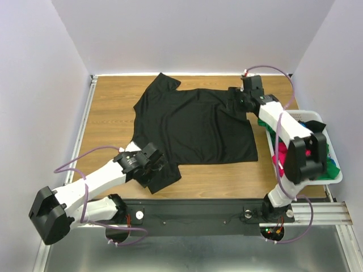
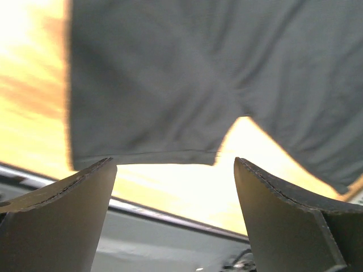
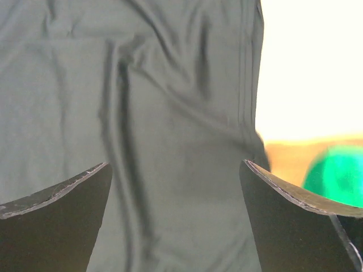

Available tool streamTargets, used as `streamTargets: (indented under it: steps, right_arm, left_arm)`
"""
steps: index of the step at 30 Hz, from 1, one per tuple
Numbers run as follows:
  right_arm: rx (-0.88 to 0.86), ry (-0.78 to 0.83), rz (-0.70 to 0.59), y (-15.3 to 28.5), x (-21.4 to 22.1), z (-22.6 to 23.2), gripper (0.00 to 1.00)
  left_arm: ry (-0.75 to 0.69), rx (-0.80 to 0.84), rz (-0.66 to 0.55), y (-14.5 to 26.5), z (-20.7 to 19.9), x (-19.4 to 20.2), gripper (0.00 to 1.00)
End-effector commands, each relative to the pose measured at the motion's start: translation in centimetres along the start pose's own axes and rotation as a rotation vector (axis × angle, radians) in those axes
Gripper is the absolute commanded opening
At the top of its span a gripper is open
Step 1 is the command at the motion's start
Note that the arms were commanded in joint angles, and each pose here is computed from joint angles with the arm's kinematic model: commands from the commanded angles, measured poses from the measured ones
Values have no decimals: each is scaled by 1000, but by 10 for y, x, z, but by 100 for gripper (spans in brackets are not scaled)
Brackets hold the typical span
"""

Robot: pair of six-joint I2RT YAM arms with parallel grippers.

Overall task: Fold and stack the t-shirts
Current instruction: Flatten the tshirt out

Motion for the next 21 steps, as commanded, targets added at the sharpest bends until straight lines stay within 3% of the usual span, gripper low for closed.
streamTargets:
  steps: [1, 6, 10, 14, 17, 20, 21]
  right_arm:
    - [28, -165, 51, 23, 38, -7, 100]
    - [30, -205, 45, 45, 58, -11, 100]
    - [38, -200, 18, 56, 60, -15, 100]
    - [25, -197, 1, 61, 56, -15, 100]
    - [40, -188, -4, 61, 55, -16, 100]
    - [54, -180, -6, 61, 55, -18, 100]
    - [58, -180, -9, 61, 55, -18, 100]
  left_arm:
    - [-6, -103, -1, -4, 35, 0, 97]
    - [-113, -225, -28, -4, 44, -4, 99]
    - [-219, -347, 19, -17, 52, 3, 98]
    - [-272, -408, 7, -29, 44, 5, 93]
    - [-286, -385, 45, -37, 37, 12, 81]
    - [-282, -331, 100, -49, 39, 21, 61]
    - [-279, -335, 116, -50, 42, 23, 60]
Point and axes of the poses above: each gripper's point midway between its finger pads, its own y axis back along the fingers, its own z axis along the line the jaws close on, x = y × z, the point moved 8 cm from there along y, back along the fingers, and after that the axes turned 3 degrees about y, right-handed, at the moved point
